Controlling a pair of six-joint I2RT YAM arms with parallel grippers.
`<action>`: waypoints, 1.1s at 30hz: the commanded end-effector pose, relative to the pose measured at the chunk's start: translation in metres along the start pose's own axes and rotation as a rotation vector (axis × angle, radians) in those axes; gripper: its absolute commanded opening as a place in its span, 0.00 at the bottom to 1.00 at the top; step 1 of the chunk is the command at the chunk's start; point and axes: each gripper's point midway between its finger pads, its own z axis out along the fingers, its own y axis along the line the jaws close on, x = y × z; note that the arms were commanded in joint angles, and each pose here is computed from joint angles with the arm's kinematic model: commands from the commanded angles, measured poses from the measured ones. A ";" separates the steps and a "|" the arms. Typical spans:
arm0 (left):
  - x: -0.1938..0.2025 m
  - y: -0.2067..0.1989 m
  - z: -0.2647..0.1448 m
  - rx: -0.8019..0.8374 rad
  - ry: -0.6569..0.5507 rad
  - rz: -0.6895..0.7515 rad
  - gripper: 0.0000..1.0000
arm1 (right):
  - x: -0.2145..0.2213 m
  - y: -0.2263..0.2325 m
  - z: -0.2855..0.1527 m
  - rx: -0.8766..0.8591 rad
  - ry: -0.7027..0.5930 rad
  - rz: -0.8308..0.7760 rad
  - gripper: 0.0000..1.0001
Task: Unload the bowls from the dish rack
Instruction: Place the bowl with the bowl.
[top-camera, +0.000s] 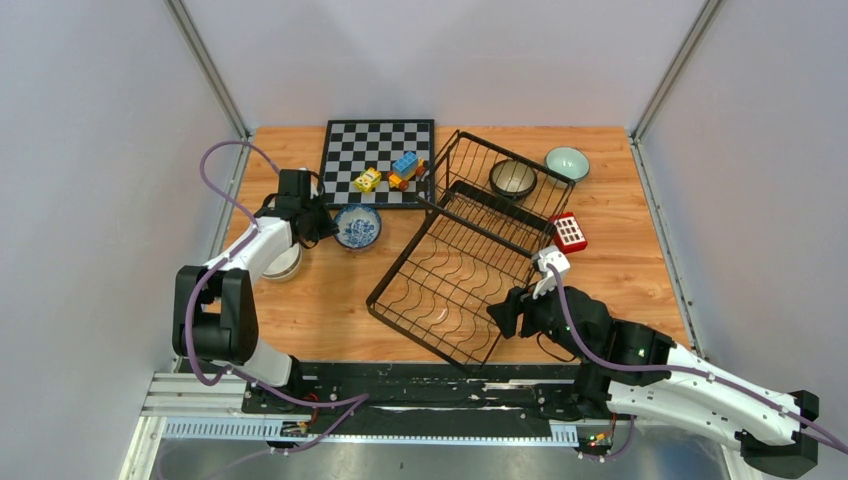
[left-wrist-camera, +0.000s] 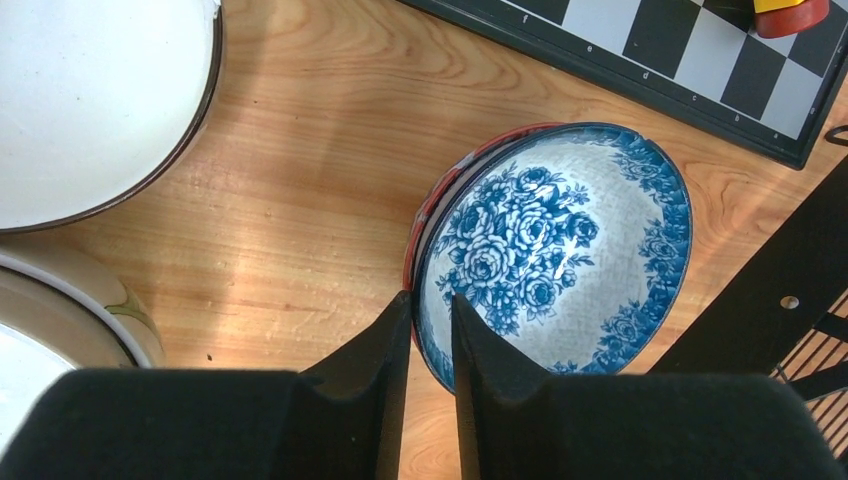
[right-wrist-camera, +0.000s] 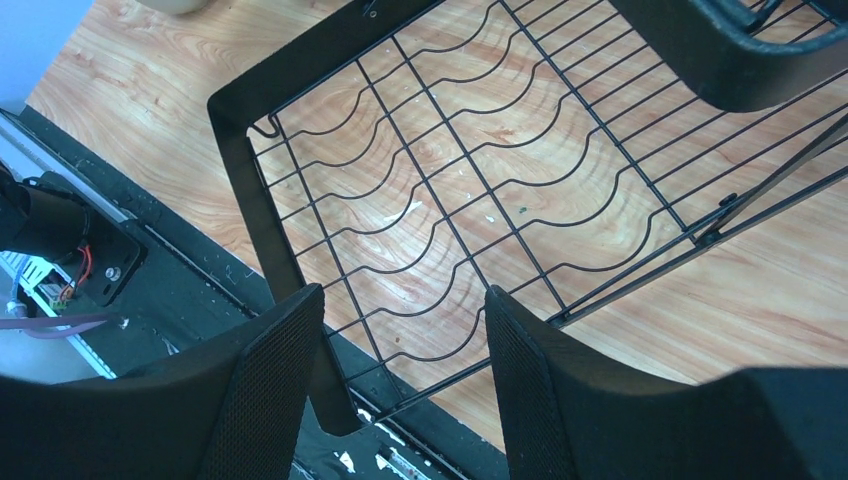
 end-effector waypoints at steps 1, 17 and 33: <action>-0.004 -0.003 -0.006 0.022 -0.013 0.008 0.24 | 0.000 -0.009 -0.001 0.040 -0.007 -0.005 0.64; -0.007 -0.006 -0.011 0.035 -0.025 0.022 0.26 | -0.003 -0.010 -0.004 0.043 -0.010 -0.012 0.64; -0.024 -0.019 -0.032 0.095 -0.106 0.050 0.30 | -0.017 -0.013 -0.011 0.055 -0.037 -0.038 0.65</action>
